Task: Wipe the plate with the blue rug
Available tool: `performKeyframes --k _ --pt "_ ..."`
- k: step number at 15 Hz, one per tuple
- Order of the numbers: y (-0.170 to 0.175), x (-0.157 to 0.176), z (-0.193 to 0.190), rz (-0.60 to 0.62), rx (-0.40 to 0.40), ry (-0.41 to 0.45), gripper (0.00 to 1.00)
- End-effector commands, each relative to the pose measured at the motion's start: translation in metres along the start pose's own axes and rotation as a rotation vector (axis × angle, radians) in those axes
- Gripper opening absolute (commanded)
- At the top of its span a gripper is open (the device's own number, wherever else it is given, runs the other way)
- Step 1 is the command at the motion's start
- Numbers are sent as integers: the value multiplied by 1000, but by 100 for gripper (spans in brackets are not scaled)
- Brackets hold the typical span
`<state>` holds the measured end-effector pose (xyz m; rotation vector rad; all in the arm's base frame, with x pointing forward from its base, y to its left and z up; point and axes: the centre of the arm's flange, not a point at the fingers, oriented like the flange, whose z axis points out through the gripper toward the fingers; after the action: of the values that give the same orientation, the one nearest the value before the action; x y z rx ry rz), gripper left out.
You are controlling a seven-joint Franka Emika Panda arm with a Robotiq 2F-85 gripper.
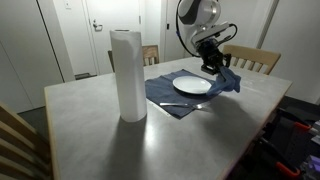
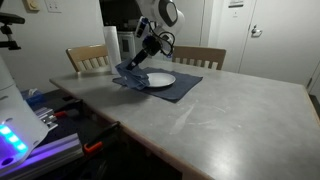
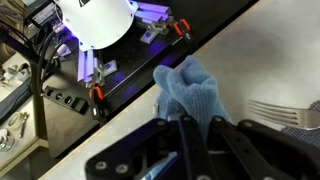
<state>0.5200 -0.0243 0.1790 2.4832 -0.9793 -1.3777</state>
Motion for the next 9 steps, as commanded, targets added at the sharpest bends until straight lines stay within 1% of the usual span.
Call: performKeyframes --k 1,3,5,9 --pt "-6 11 -2 101 12 68 2" --pt "-11 18 -3 150 47 118 2" --pt "-18 26 -5 171 103 170 2" --pt "-27 41 -11 155 179 239 2"
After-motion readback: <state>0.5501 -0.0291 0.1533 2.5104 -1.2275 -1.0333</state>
